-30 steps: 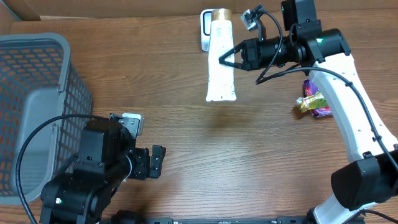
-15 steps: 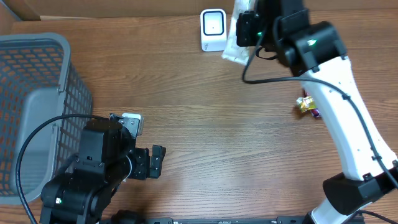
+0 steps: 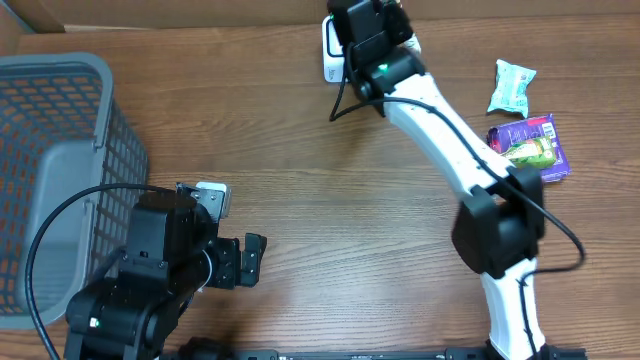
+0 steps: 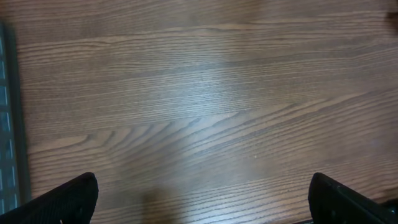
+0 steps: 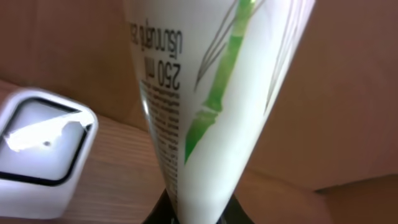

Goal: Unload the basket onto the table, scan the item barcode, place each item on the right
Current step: 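Hold the white tube's barcode in front of the white scanner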

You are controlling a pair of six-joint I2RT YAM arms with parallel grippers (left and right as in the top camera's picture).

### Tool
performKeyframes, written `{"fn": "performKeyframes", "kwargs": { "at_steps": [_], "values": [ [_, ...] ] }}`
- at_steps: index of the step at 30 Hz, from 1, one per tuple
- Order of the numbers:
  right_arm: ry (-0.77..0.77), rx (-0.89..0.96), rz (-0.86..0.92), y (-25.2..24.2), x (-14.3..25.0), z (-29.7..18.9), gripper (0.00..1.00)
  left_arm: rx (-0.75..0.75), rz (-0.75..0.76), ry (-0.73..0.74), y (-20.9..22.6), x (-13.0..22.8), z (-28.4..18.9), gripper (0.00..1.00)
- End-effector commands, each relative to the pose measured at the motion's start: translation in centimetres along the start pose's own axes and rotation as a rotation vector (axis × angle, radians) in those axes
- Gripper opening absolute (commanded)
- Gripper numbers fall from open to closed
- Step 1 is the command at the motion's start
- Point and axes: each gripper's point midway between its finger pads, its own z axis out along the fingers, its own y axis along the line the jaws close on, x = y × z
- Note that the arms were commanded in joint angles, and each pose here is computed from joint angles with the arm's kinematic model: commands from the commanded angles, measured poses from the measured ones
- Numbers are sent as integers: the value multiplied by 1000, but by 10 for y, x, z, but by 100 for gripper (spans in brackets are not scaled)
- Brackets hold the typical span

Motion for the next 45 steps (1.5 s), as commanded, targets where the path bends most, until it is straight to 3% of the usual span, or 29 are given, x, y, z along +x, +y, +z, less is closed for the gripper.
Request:
{"fn": "performKeyframes", "kwargs": {
  "at_steps": [1, 8, 17, 27, 32, 37, 45],
  "values": [
    [-21, 106, -311, -7, -13, 5, 4, -12, -13, -8, 3, -1, -1, 99],
    [-41, 72, -602, 35, -1, 34, 4, -12, -13, -8, 3, -1, -1, 100],
    [-85, -6, -625, 71, 10, 51, 4, -12, -13, -8, 3, -1, -1, 100],
    [-20, 34, -670, 67, 25, 55, 4, -12, -13, -8, 3, -1, -1, 100],
    [52, 94, -767, 55, 31, 49, 4, -12, -13, -8, 3, -1, -1, 100],
    [86, 7, -867, 62, 40, 31, 4, -12, -13, -8, 3, -1, -1, 100],
    [-19, -162, -668, 44, 9, -16, 4, -12, -13, -8, 3, -1, -1, 100]
  ]
}}
